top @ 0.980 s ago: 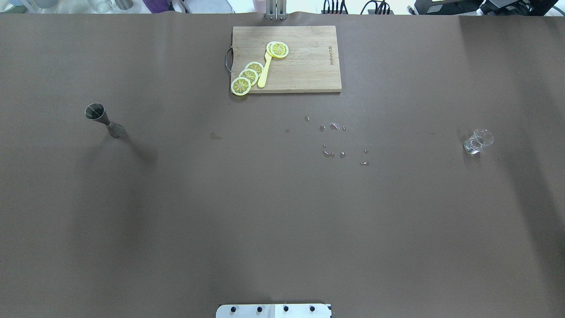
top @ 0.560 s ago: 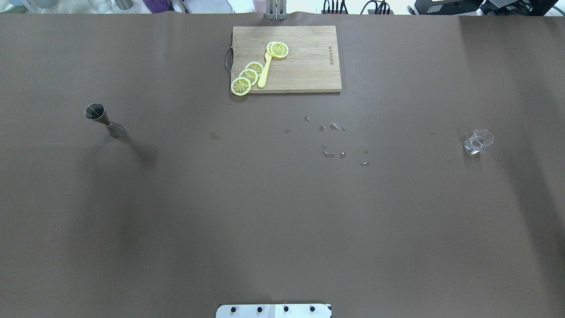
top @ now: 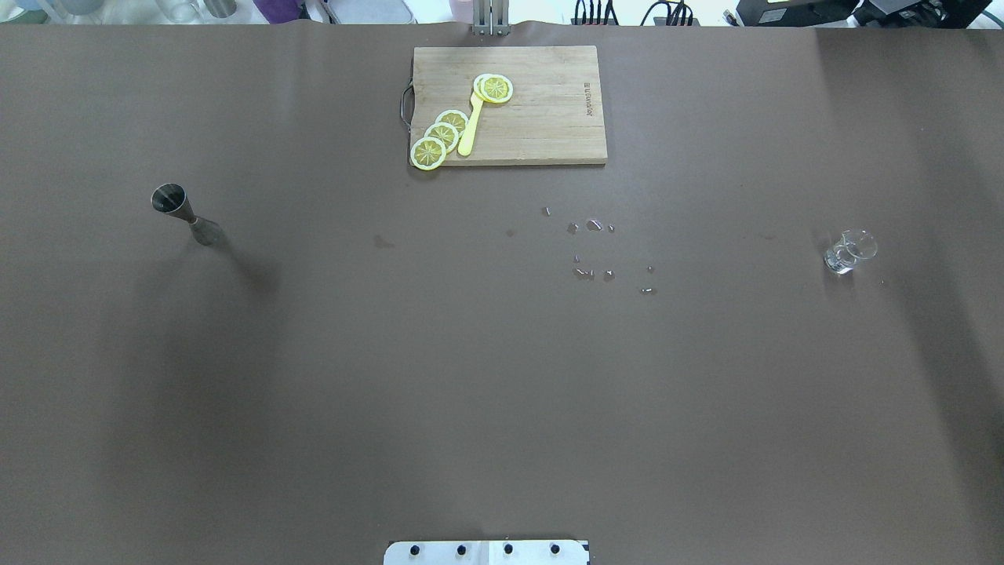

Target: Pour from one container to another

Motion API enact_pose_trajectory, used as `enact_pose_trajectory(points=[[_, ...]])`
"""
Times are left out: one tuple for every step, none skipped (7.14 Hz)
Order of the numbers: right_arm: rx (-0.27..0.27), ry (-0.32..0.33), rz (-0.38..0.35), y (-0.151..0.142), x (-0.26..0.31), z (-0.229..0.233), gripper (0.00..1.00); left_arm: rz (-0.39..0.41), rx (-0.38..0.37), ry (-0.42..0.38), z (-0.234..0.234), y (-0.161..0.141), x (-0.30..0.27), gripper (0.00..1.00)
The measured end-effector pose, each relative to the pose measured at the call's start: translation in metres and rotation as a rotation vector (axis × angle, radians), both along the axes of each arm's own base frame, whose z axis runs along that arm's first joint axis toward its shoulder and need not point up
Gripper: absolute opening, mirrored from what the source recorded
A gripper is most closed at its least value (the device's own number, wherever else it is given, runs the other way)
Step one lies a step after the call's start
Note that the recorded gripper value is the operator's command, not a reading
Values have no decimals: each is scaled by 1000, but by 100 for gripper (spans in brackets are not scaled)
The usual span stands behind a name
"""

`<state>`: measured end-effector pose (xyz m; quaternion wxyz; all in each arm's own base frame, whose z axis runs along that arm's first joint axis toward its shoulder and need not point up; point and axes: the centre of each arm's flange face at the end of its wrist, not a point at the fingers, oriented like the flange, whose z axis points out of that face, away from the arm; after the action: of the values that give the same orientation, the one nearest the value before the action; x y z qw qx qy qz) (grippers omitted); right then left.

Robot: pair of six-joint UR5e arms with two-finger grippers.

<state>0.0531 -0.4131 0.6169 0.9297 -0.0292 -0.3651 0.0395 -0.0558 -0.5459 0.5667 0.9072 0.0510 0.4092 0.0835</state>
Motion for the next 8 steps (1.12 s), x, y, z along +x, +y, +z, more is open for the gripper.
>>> enact_pose_trajectory(points=[[0, 0, 0, 0, 0, 0, 100, -6, -2, 0, 18, 32, -17, 98], [0, 0, 0, 0, 0, 0, 100, -11, -26, -1, 38, 63, -25, 98], [0, 0, 0, 0, 0, 0, 100, -14, -55, 1, 53, 87, -27, 98], [1, 0, 0, 0, 0, 0, 100, -15, -79, 2, 61, 99, -27, 98], [1, 0, 0, 0, 0, 0, 100, -16, -107, 3, 64, 96, -27, 98], [1, -1, 0, 0, 0, 0, 100, -21, -145, 4, 62, 86, -31, 98], [1, 0, 0, 0, 0, 0, 100, -37, -171, 8, 56, 79, -40, 98], [1, 0, -1, 0, 0, 0, 100, -56, -174, 12, 50, 75, -49, 98]])
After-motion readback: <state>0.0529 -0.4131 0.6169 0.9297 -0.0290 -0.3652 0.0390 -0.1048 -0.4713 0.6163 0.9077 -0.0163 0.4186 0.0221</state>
